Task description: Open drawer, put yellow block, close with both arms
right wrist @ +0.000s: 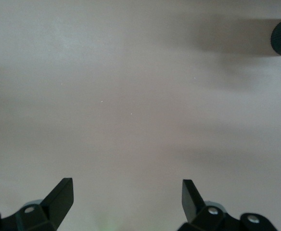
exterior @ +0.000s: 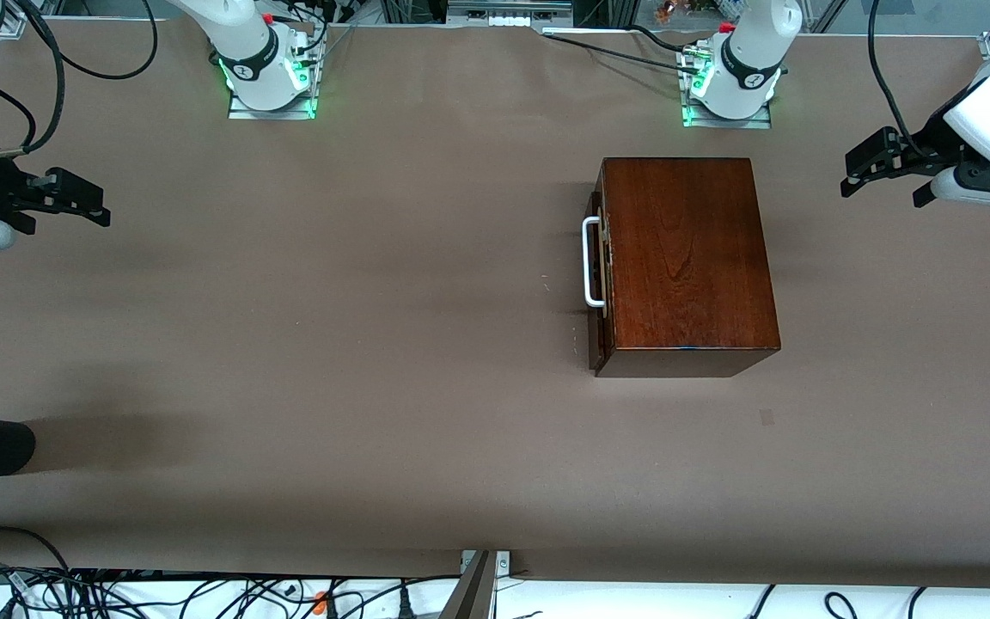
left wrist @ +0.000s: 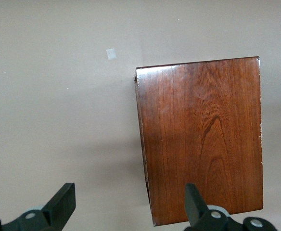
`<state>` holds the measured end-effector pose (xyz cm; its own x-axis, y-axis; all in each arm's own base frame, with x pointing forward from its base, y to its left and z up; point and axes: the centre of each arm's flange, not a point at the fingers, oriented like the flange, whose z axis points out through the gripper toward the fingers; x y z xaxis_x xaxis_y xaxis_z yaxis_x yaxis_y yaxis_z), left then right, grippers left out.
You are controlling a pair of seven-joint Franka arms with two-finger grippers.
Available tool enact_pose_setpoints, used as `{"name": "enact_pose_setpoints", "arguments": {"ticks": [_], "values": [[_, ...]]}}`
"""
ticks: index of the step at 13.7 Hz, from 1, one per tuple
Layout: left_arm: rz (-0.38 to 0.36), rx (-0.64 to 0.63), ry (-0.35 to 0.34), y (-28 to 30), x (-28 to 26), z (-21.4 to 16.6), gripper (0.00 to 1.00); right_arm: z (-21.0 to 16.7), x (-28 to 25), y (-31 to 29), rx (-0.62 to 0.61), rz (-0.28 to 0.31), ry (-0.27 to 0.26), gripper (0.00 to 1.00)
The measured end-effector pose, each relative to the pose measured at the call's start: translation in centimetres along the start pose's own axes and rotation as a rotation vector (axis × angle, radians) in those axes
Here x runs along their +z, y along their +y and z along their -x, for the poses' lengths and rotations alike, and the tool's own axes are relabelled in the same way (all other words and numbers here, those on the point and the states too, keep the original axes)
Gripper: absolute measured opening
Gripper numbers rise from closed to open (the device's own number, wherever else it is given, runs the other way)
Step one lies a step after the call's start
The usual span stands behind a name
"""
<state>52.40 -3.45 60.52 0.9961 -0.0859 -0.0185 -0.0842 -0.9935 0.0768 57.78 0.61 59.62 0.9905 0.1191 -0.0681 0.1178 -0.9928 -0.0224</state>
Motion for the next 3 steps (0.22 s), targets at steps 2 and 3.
{"name": "enact_pose_setpoints", "arguments": {"ticks": [2, 3], "values": [[0.001, 0.005, -0.022, 0.46, 0.77, -0.4, 1.0, -0.02, -0.02, 0.0, 0.0, 0.0, 0.002, 1.0], [0.001, 0.005, -0.032, 0.56, 1.02, -0.65, 1.0, -0.03, -0.02, 0.0, 0.0, 0.0, 0.002, 1.0]]}}
